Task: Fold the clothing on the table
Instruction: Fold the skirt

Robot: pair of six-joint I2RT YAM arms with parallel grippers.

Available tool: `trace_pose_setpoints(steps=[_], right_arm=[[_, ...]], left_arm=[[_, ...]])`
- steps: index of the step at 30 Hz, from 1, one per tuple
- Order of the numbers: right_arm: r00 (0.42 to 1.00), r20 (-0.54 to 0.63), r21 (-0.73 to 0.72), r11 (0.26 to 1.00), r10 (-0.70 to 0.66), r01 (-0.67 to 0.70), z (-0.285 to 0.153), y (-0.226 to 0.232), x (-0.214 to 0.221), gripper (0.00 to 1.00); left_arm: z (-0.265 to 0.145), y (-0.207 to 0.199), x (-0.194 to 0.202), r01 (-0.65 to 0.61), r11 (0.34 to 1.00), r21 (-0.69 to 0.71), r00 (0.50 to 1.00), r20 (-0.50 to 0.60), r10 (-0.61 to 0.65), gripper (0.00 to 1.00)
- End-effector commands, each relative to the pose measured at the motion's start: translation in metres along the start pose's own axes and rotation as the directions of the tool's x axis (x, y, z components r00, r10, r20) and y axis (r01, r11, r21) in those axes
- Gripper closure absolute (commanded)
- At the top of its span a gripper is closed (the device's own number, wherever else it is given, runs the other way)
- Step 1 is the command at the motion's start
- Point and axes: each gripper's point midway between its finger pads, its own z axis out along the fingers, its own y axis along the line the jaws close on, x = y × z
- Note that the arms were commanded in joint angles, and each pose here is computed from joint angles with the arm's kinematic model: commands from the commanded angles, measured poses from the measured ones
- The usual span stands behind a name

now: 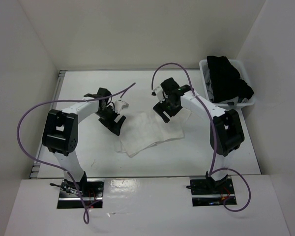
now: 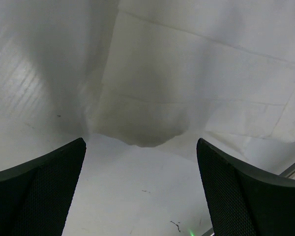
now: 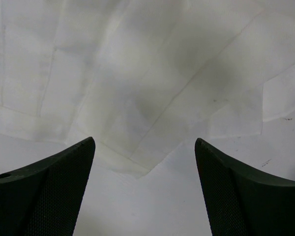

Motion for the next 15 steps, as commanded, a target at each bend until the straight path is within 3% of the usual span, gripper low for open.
trace_pose_setpoints(steps=[1,5,15], right_arm=[[0.999,0.048,0.017,1.0,0.013,-0.014,-0.023,-0.01,-0.001,0.14],[0.998,0.046,0.026,0.999,0.032,-0.033,-0.026,-0.016,0.006,0.14],[0.999,0.002,0.035,0.998,0.043,-0.043,-0.013,-0.021,0.014,0.14]], left_arm=[[-0.003,0.017,-0.021,-0.034,0.999,0.023,0.996,0.086,0.032,0.01],[0.0,0.036,-0.02,0.002,0.999,0.049,0.995,0.098,-0.007,0.01],[0.03,0.012,-0.003,0.016,0.968,0.25,0.998,0.048,-0.029,0.01]])
